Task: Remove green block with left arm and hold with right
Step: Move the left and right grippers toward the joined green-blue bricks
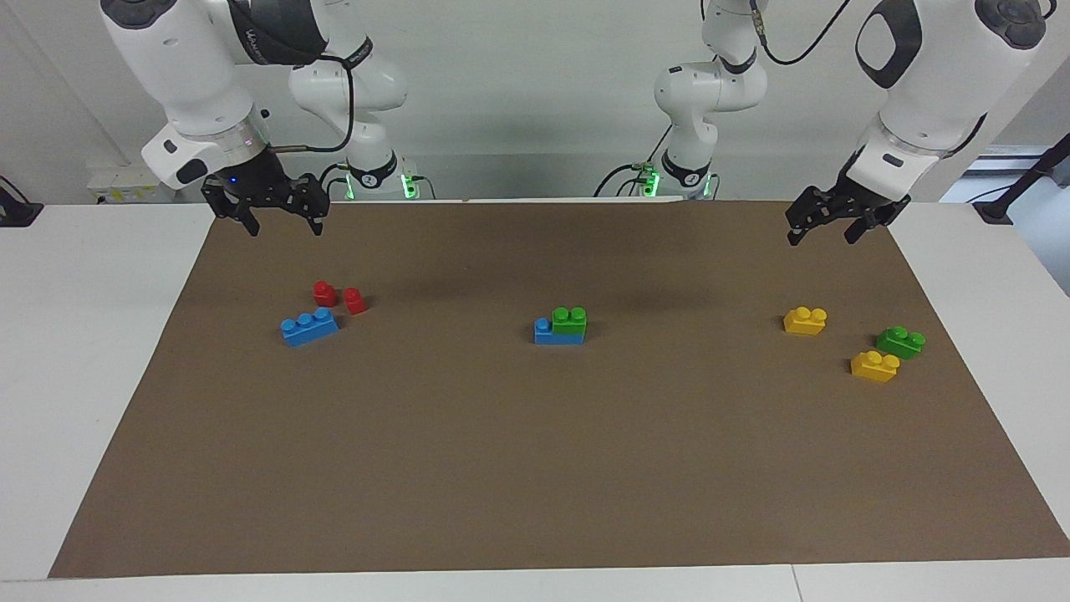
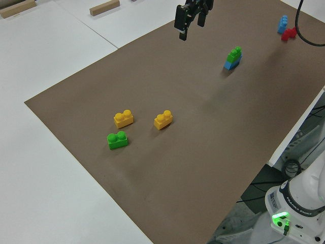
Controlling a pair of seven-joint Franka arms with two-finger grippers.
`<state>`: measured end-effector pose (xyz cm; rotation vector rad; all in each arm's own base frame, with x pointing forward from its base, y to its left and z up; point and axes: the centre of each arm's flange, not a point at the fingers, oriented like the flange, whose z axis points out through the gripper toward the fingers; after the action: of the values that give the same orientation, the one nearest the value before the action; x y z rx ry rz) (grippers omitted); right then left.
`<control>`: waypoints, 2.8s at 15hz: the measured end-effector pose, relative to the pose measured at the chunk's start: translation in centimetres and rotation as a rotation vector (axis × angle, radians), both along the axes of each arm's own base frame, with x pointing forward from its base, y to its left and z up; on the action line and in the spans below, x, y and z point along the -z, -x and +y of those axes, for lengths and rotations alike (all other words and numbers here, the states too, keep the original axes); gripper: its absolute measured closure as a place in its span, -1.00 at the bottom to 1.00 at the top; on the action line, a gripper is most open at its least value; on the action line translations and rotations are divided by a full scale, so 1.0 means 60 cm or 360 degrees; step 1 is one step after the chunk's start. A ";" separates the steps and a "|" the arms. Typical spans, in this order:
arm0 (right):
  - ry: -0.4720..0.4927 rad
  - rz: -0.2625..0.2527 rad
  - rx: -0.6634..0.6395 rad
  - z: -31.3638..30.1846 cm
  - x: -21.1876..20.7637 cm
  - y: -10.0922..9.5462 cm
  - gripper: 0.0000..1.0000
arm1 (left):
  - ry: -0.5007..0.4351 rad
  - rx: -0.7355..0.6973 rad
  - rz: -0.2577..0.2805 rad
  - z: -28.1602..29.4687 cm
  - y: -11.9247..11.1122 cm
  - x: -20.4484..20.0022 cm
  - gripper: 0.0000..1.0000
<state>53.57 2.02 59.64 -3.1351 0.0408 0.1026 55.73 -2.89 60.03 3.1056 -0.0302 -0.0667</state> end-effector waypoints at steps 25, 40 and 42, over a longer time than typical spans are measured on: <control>-0.0330 0.0310 0.2082 0.263 0.218 -0.030 -1.00 | -0.0042 -0.0416 -0.0027 -0.073 0.013 0.051 -1.00; -0.0469 0.0375 0.2316 0.442 0.379 0.013 -0.99 | 0.0115 -0.1878 -0.0117 -0.358 0.106 0.142 -1.00; -0.0469 0.0407 0.2330 0.459 0.400 0.018 -1.00 | 0.0130 -0.1956 -0.0111 -0.379 0.109 0.156 -1.00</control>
<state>52.48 29.55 35.63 -2.0436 1.9159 0.4006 49.21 -25.65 50.65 2.4778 1.7108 0.0770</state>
